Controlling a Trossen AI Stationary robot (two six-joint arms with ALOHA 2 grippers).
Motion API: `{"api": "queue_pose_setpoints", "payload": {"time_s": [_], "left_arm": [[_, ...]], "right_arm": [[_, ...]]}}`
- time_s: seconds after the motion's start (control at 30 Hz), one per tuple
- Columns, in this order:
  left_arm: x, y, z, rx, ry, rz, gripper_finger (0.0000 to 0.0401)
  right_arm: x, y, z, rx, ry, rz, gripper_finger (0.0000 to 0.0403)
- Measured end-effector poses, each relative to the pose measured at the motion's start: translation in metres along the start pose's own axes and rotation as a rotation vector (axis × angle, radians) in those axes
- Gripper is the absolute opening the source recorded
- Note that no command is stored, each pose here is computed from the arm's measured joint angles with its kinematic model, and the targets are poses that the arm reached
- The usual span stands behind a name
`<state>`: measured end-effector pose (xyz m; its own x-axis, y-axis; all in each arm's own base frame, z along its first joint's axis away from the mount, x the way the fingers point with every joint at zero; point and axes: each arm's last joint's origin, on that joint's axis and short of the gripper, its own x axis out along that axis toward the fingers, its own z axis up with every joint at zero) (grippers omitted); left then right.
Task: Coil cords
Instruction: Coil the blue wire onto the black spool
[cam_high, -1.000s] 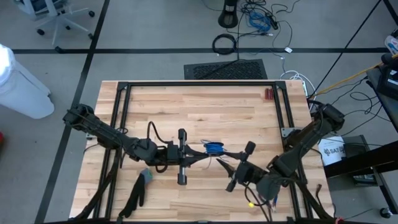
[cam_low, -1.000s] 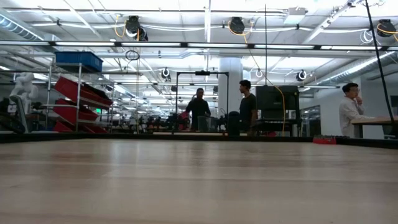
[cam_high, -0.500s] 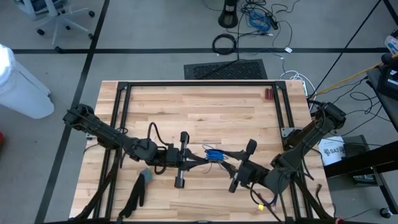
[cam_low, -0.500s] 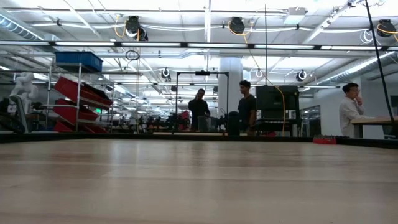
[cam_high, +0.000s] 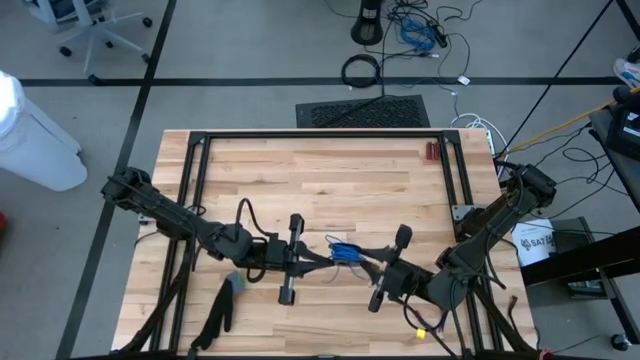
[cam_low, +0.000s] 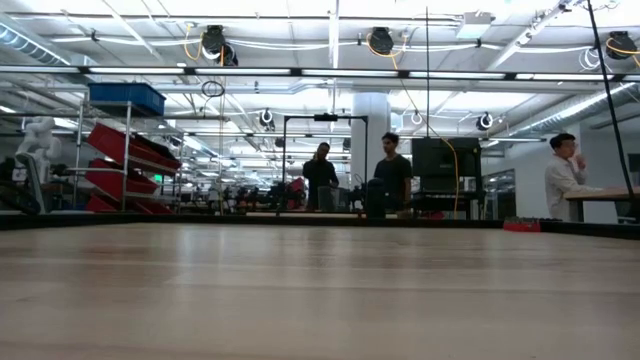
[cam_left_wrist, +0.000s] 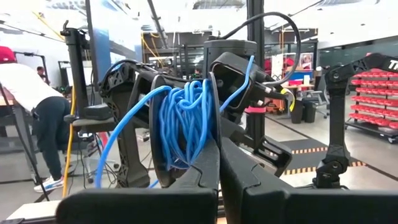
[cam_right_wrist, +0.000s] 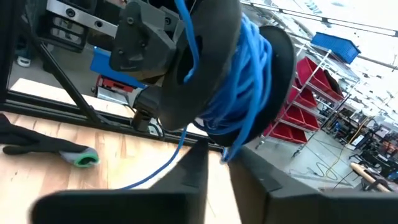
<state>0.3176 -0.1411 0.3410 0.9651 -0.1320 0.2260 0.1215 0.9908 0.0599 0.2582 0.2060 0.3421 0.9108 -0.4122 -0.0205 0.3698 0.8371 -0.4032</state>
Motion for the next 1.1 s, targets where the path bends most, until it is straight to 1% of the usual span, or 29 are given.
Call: {"api": "queue_pose_setpoints", "payload": {"time_s": [0.07,0.13,0.37,0.67,0.83,0.97,1.1], "left_arm": [[0.000,-0.001,0.000,0.001,0.000,-0.003,0.0000],[-0.001,-0.002,0.000,0.002,0.001,-0.006,0.0000],[-0.001,-0.003,0.000,0.002,-0.006,-0.051,0.0000],[-0.003,-0.006,0.003,0.013,-0.009,-0.059,0.0000],[-0.006,-0.009,0.007,0.043,-0.019,-0.054,0.0000],[-0.006,-0.011,0.008,0.044,-0.023,-0.063,0.0000],[-0.006,-0.011,0.008,0.043,-0.025,-0.065,0.0000]], "right_arm": [[0.000,0.000,0.000,0.024,0.000,0.001,0.0014],[-0.001,0.001,0.000,0.039,-0.004,0.011,0.0005],[-0.004,0.004,0.001,0.100,-0.028,0.086,0.0002],[-0.014,0.002,0.006,0.177,-0.039,0.122,0.0002],[-0.021,-0.003,0.010,0.184,-0.050,0.148,0.0002],[-0.022,-0.004,0.010,0.196,-0.049,0.149,0.0002],[-0.022,-0.003,0.010,0.211,-0.052,0.180,0.0002]]}}
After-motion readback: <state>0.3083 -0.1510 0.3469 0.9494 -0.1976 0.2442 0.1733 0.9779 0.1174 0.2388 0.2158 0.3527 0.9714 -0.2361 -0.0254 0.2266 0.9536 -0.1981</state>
